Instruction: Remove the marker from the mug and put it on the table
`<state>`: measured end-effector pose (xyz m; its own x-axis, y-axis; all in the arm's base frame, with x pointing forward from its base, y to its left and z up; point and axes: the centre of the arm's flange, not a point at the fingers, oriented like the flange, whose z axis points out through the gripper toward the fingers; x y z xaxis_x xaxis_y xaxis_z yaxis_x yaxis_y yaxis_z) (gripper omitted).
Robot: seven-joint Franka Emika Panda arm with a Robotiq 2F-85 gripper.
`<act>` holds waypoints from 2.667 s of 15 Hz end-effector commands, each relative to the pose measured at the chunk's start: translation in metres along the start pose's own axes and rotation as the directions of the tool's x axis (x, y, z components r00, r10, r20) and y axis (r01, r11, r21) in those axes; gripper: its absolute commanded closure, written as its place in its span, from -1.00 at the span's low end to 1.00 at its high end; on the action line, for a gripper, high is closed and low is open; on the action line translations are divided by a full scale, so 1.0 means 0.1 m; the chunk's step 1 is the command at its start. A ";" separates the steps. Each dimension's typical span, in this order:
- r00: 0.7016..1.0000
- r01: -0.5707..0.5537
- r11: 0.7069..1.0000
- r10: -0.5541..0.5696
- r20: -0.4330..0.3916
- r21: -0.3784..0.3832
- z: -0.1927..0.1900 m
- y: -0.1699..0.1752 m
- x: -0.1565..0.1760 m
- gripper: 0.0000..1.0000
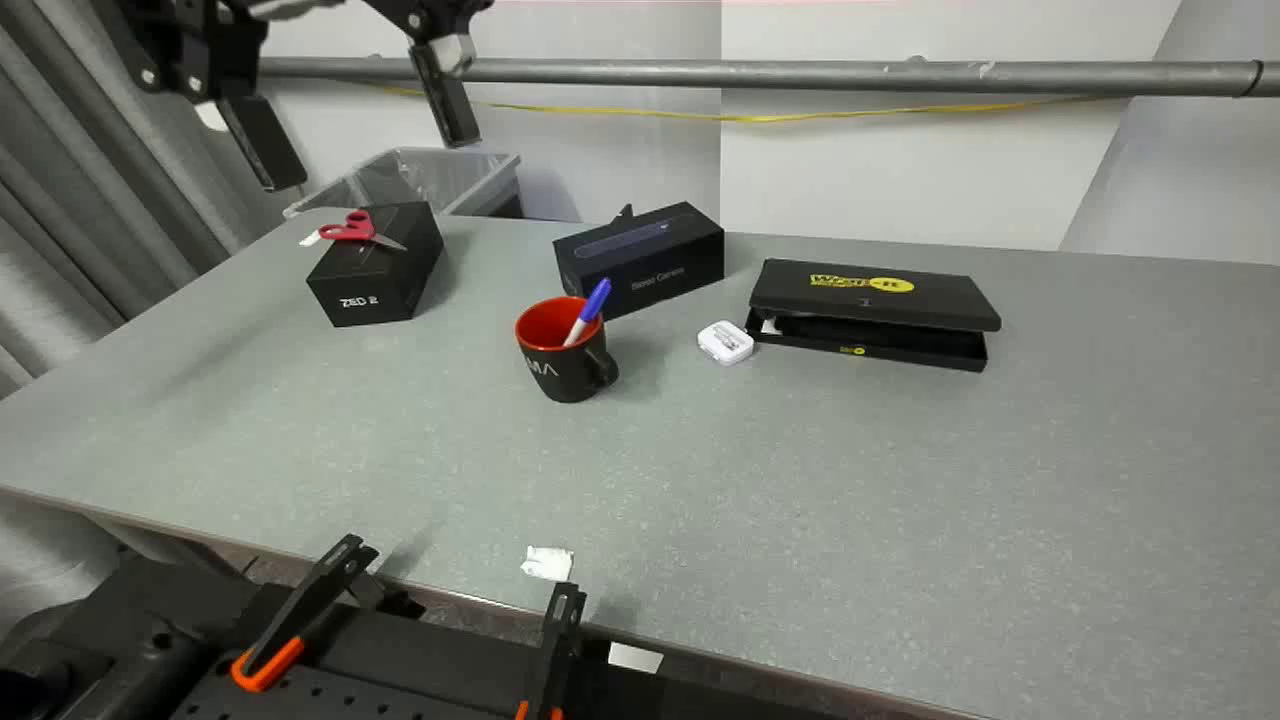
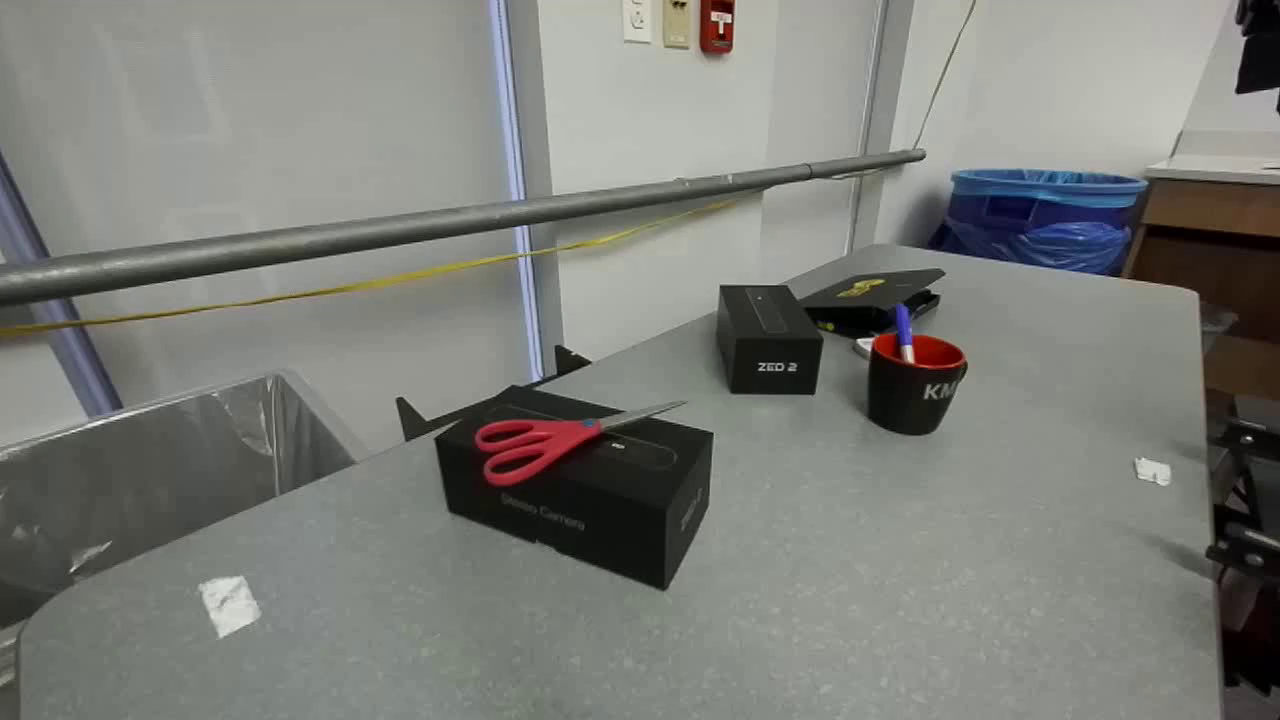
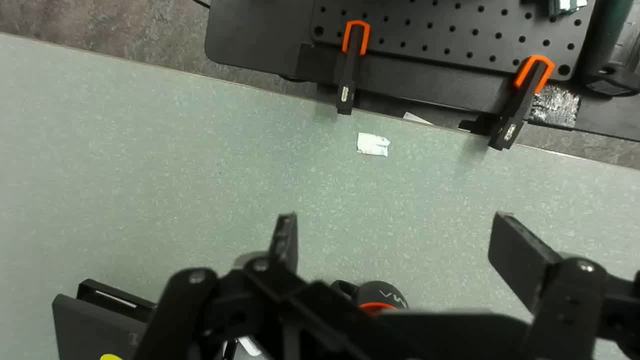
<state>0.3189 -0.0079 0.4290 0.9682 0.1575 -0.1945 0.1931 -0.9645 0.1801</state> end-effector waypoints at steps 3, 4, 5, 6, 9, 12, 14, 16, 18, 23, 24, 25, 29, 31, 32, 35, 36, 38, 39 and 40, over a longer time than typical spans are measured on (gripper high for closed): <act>1.000 0.000 1.000 0.000 0.001 0.000 0.00 0.00 0.00 -1.00; 1.000 0.000 1.000 0.000 0.001 0.000 0.00 0.00 0.00 -1.00; 1.000 0.000 1.000 0.000 0.001 0.000 0.00 0.00 0.00 -1.00; 1.000 0.000 1.000 0.000 0.001 0.000 0.00 0.00 0.00 -1.00; 1.000 0.000 1.000 0.000 0.001 0.000 0.00 0.00 0.00 -1.00; 1.000 0.000 1.000 0.000 0.001 0.000 0.00 0.00 0.00 -1.00; 0.995 -0.072 0.997 0.074 -0.069 0.019 -0.03 0.02 0.04 -1.00; 0.981 -0.154 0.988 0.156 -0.112 0.029 -0.04 0.04 0.26 -1.00; 0.955 -0.247 0.967 0.254 -0.155 0.067 0.00 0.07 0.58 -1.00; 0.852 -0.474 0.875 0.484 -0.200 0.101 0.33 0.18 1.22 -1.00; 0.839 -0.500 0.860 0.510 -0.190 0.104 0.41 0.21 1.33 -1.00; 0.839 -0.507 0.855 0.519 -0.164 0.108 0.48 0.22 1.40 -1.00; 0.867 -0.459 0.882 0.472 -0.160 0.111 0.50 0.16 1.11 -1.00; 0.864 -0.459 0.881 0.473 -0.172 0.113 0.45 0.17 1.09 -1.00; 0.863 -0.460 0.881 0.473 -0.175 0.114 0.44 0.17 1.08 -1.00; 0.838 -0.503 0.857 0.515 -0.183 0.108 0.56 0.10 1.29 -1.00; 0.816 -0.538 0.836 0.549 -0.184 0.109 0.62 0.07 1.38 -1.00; 0.795 -0.567 0.815 0.579 -0.180 0.119 0.73 0.00 1.54 -1.00; 0.774 -0.591 0.797 0.603 -0.192 0.120 0.79 -0.03 1.63 -1.00; 0.767 -0.600 0.791 0.611 -0.194 0.120 0.84 -0.06 1.70 -1.00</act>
<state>0.4371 -0.0009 0.3393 0.9194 -0.3778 0.1099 -0.3900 -0.9120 0.1270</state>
